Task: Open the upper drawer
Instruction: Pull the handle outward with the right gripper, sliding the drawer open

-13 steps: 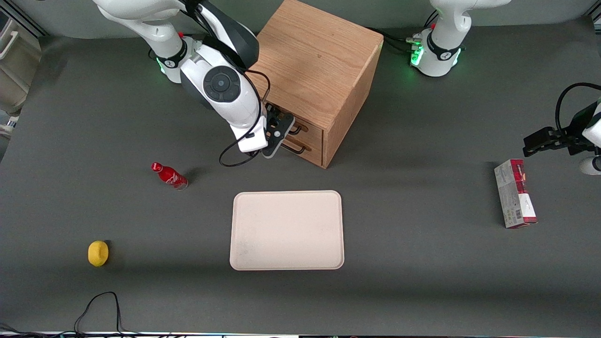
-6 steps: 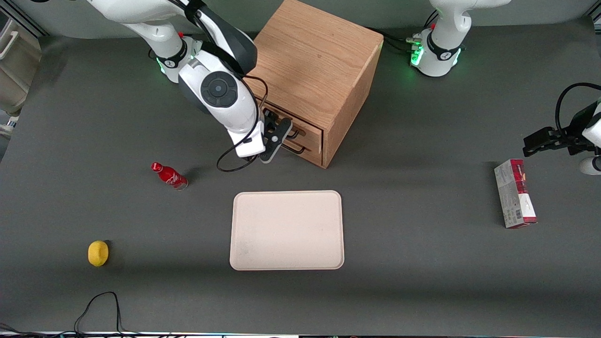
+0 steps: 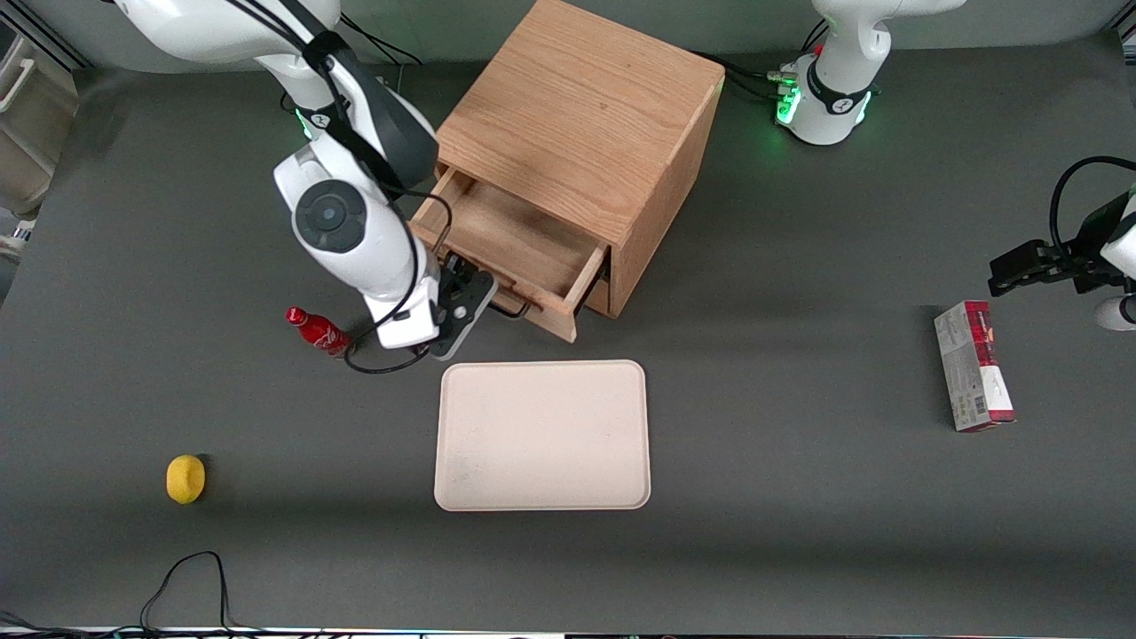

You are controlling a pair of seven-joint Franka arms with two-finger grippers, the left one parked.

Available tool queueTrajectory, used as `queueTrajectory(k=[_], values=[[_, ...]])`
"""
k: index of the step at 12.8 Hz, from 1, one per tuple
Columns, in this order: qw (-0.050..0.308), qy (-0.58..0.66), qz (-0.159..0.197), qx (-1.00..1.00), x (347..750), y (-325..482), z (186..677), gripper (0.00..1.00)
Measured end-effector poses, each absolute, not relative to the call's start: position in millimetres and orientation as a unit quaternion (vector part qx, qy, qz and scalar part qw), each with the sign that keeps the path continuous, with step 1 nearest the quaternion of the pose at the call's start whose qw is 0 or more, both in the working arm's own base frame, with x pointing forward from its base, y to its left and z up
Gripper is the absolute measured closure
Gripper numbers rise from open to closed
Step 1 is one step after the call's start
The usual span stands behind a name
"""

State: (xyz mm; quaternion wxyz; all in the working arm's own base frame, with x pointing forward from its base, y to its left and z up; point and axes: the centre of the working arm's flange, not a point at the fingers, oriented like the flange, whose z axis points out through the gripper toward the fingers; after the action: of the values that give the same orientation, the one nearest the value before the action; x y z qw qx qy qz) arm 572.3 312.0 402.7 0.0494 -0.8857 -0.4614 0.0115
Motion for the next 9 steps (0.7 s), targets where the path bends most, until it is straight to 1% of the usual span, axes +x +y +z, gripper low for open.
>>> queueTrajectory(k=[4, 9], values=[[0.047, -0.444, -0.002, -0.895, 606.6, 281.8, 406.8, 0.00], [0.009, -0.422, -0.024, -0.906, 641.0, 234.5, 423.0, 0.00]])
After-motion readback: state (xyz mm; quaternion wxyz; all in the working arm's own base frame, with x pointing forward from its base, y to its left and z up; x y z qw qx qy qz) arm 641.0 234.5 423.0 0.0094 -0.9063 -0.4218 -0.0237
